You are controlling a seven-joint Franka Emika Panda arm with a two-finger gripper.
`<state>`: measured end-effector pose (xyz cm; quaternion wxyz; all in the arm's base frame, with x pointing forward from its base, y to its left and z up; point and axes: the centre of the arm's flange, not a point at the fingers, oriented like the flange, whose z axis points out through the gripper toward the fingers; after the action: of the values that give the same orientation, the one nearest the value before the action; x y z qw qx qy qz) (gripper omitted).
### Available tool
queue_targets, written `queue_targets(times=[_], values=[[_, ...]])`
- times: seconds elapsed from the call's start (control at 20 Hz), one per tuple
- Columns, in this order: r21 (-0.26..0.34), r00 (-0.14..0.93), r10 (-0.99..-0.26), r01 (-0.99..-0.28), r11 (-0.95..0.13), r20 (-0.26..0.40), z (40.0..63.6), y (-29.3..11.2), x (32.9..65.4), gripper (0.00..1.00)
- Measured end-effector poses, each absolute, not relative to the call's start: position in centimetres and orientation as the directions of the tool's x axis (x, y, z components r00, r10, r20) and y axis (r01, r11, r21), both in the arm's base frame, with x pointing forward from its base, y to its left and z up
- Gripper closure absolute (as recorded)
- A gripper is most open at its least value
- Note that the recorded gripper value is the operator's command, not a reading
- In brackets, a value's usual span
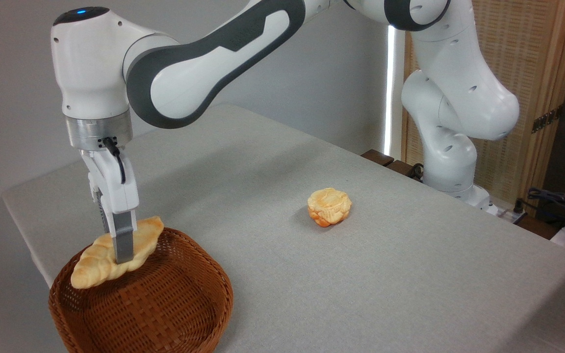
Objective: Put bread into the basket
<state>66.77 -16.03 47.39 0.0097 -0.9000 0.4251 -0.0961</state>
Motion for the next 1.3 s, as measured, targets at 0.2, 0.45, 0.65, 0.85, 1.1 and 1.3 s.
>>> queue_targets(times=[0.2,0.45,0.65,0.85,1.1,1.3], values=[[-0.096,0.625,-0.762,-0.759,-0.644,0.167,47.4,-16.4,66.7,0.00],[-0.097,0.627,-0.761,-0.758,-0.645,0.168,47.5,-16.2,66.7,0.00],[-0.116,0.624,-0.765,-0.758,-0.642,0.158,47.6,-15.8,66.9,0.00],[-0.120,0.634,-0.758,-0.749,-0.652,0.154,47.9,-15.5,67.0,0.00],[-0.065,0.706,-0.703,-0.700,-0.711,0.085,51.5,-13.4,65.5,0.00],[-0.032,0.726,-0.688,-0.687,-0.726,0.025,56.5,-11.9,62.1,0.00]])
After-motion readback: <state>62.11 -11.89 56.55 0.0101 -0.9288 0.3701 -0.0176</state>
